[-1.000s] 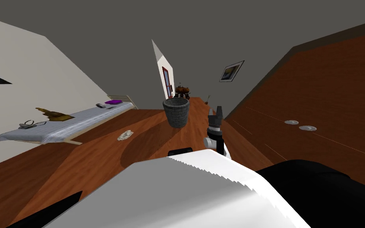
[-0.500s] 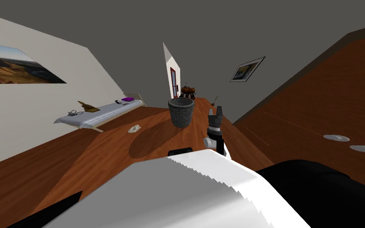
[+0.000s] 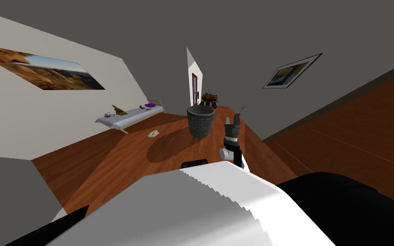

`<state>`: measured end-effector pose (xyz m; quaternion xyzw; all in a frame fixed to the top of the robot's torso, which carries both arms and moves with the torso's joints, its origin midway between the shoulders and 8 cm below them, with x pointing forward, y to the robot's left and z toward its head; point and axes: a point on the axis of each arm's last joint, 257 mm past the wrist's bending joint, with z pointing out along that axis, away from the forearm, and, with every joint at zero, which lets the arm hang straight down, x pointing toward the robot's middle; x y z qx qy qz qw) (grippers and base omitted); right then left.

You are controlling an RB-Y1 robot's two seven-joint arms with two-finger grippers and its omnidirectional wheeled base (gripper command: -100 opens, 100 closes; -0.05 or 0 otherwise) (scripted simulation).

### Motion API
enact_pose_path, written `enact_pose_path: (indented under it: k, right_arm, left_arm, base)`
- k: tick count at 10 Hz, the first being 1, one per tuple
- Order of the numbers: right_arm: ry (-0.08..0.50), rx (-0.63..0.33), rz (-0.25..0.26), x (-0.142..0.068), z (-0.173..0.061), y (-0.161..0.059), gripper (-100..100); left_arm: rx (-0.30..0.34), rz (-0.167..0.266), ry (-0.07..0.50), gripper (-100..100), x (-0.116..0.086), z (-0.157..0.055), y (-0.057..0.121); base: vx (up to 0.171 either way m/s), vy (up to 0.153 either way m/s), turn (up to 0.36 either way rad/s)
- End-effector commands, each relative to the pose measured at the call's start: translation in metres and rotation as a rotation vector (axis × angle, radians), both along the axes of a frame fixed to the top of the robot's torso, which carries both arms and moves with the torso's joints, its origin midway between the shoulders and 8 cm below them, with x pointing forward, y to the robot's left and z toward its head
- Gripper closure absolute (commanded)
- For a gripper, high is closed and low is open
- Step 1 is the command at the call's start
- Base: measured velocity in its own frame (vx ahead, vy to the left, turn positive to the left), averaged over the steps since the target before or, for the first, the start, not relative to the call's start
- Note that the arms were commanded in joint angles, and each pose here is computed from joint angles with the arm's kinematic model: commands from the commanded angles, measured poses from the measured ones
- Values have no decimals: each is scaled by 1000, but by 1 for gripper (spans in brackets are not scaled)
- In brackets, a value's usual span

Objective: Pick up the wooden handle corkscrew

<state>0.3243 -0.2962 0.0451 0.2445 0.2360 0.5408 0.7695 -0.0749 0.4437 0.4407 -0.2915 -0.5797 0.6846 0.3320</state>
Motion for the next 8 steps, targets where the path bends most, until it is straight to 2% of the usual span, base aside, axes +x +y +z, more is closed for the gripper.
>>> enact_pose_path:
  k: [1,2,3,5,7,8]
  right_arm:
    - [0,0,0,0,0,0,0]
    - [0,0,0,0,0,0,0]
    - [0,0,0,0,0,0,0]
    - [0,0,0,0,0,0,0]
    - [0,0,0,0,0,0,0]
    - [0,0,0,0,0,0,0]
  left_arm:
    - [2,-29,-48,-100,-9,-10,7]
    - [7,-49,-71,-100,-13,-16,11]
    - [-30,-39,-151,-100,-36,-35,21]
    - [-17,-77,-194,-100,-41,-46,29]
    - [-7,-109,-231,-100,-45,-56,36]
    - [-37,-104,-312,-100,-65,-78,45]
  base:
    - [1,-51,297]
    - [3,-24,79]
    - [2,-71,370]
    - [-5,-59,399]
    - [-5,3,-4]
    - [-6,-46,321]
